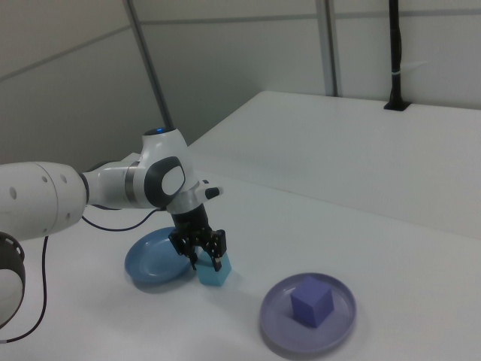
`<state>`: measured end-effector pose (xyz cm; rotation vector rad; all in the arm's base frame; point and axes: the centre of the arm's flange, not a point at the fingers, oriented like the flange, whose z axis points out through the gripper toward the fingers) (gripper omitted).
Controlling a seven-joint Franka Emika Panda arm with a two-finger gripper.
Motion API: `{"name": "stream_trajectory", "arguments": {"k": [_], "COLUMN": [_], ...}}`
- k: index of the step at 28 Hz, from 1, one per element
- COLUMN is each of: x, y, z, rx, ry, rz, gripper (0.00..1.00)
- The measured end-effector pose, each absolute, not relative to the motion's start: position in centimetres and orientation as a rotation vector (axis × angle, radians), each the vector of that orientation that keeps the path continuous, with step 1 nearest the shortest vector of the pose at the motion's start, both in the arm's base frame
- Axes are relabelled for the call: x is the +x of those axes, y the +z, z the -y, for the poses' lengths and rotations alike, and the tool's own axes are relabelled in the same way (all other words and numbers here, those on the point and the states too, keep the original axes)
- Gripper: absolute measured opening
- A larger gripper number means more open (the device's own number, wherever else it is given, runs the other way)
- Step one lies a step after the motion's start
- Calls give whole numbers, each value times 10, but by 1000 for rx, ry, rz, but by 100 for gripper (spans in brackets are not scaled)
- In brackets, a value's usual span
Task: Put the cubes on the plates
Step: 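Carry the cyan cube onto the light blue plate and release it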
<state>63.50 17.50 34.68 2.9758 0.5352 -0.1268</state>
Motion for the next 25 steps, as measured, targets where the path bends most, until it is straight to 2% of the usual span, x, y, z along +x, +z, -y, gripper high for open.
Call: {"name": "stream_trajectory", "arguments": {"k": [4,8,14,22,25], "x": [638,638,613,580,577], "y": [357,388,422,415,408], "z": [-172,-175,-224,-297,-307], "rx": [2980,2986,2995,2989,2986], "ry": [-101,-28,-12,-17,-27], "rz": [-526,-527,-595,-610,-597], "gripper": [57,54,53,52,52]}}
